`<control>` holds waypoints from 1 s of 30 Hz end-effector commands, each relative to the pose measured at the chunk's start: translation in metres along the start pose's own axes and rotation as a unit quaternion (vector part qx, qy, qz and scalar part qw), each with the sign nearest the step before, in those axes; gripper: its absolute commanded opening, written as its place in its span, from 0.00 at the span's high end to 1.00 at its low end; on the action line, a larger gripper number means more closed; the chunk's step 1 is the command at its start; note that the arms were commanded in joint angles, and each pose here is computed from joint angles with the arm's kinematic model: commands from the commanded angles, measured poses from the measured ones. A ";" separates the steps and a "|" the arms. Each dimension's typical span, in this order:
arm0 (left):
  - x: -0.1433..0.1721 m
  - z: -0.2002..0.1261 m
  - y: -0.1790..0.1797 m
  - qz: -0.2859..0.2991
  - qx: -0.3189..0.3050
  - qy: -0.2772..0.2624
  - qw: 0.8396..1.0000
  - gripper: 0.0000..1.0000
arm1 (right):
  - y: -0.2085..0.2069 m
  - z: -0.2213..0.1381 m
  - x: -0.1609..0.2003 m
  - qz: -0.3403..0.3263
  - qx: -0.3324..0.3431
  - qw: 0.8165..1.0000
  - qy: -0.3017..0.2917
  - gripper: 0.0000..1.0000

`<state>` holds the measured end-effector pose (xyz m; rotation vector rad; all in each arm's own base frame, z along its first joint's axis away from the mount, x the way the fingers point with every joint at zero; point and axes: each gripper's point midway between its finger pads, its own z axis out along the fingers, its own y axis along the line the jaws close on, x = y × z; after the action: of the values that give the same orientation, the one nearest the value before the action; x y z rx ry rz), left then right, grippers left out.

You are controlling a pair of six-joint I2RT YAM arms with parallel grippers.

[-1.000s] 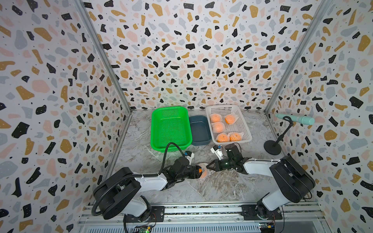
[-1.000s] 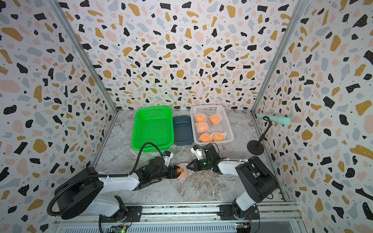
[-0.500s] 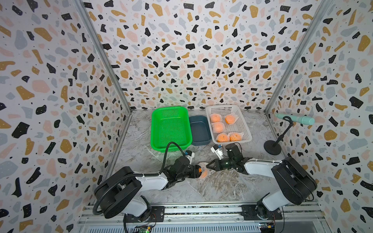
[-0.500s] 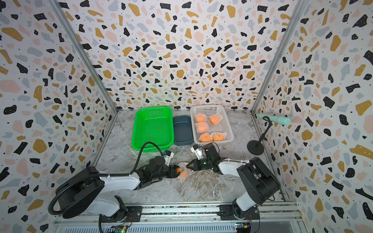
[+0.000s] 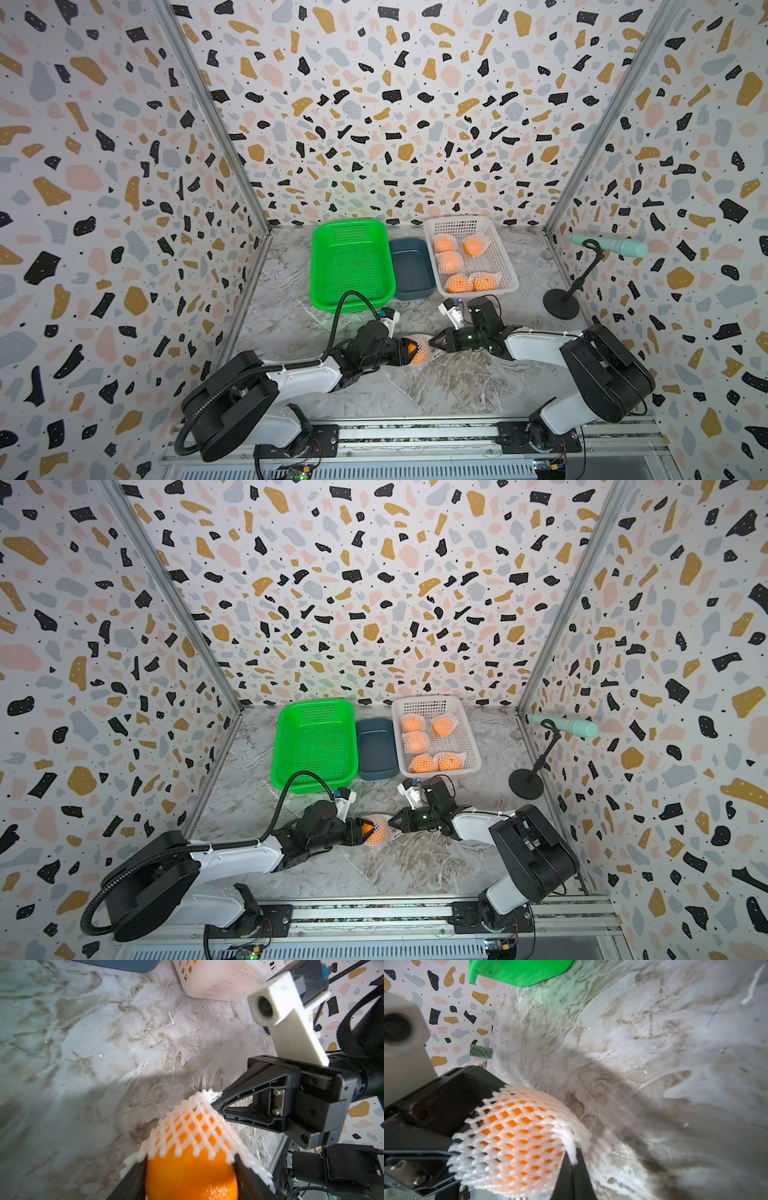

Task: Remove foam nets from oranges
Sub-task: Remove the foam net from the orange.

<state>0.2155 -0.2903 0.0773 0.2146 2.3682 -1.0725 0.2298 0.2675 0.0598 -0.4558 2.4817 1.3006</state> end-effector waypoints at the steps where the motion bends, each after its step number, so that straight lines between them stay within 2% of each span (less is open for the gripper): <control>1: -0.012 -0.002 -0.009 0.018 0.004 -0.014 1.000 0.42 | 0.002 -0.008 -0.004 -0.006 0.005 1.000 -0.011 1.00; 23: -0.031 -0.022 -0.009 0.023 0.006 -0.044 0.999 0.42 | -0.021 -0.015 -0.003 0.008 0.068 0.998 -0.013 1.00; 30: -0.027 -0.023 -0.001 0.020 -0.004 -0.041 0.999 0.42 | -0.029 -0.027 -0.014 0.014 0.095 0.995 -0.041 1.00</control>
<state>0.2276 -0.2751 0.1038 0.2028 2.2936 -1.0462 0.2435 0.2403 0.0500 -0.3451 2.5413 1.1128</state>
